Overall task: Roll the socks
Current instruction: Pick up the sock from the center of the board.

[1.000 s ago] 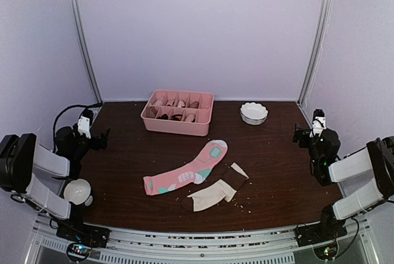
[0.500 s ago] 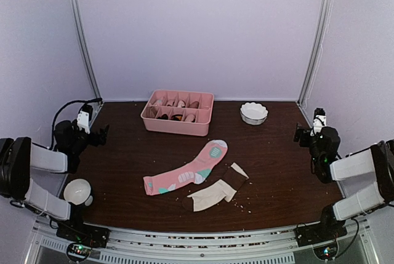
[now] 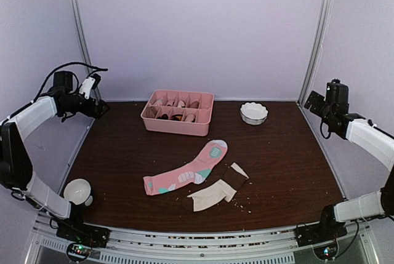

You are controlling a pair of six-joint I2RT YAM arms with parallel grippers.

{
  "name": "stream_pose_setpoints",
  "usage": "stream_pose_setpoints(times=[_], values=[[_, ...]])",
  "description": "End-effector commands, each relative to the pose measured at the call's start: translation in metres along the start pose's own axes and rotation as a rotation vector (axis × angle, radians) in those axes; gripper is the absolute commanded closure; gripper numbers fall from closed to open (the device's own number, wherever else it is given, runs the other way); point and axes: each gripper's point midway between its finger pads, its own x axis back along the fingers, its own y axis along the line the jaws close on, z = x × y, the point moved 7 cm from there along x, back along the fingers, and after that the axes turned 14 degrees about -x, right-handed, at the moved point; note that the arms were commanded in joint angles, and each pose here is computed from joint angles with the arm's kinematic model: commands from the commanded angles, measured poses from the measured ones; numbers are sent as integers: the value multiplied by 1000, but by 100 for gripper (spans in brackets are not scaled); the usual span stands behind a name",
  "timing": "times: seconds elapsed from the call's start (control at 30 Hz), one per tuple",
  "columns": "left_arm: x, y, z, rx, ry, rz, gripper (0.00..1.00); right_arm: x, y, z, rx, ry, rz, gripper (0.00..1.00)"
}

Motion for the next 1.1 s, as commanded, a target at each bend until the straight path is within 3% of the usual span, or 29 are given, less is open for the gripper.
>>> stream_pose_setpoints(times=[0.0, 0.27, 0.57, 0.8, 0.93, 1.07], values=[[7, -30, 19, 6, 98, 186, 2, 21, 2, 69, -55, 275, -84, 0], [6, -57, 23, -70, 208, 350, 2, 51, 43, 181, 105, 564, -107, 0], [12, -67, 24, -79, 218, 391, 2, 68, 56, 260, 87, 780, -111, 15], [17, -74, 22, -92, 203, 403, 2, 79, 54, 292, 4, 890, -108, 28], [19, -81, 22, -119, 206, 406, 2, 85, 57, 300, -49, 934, -115, 41], [22, -85, 22, -135, 206, 407, 2, 92, 59, 304, -45, 948, -82, 45]])
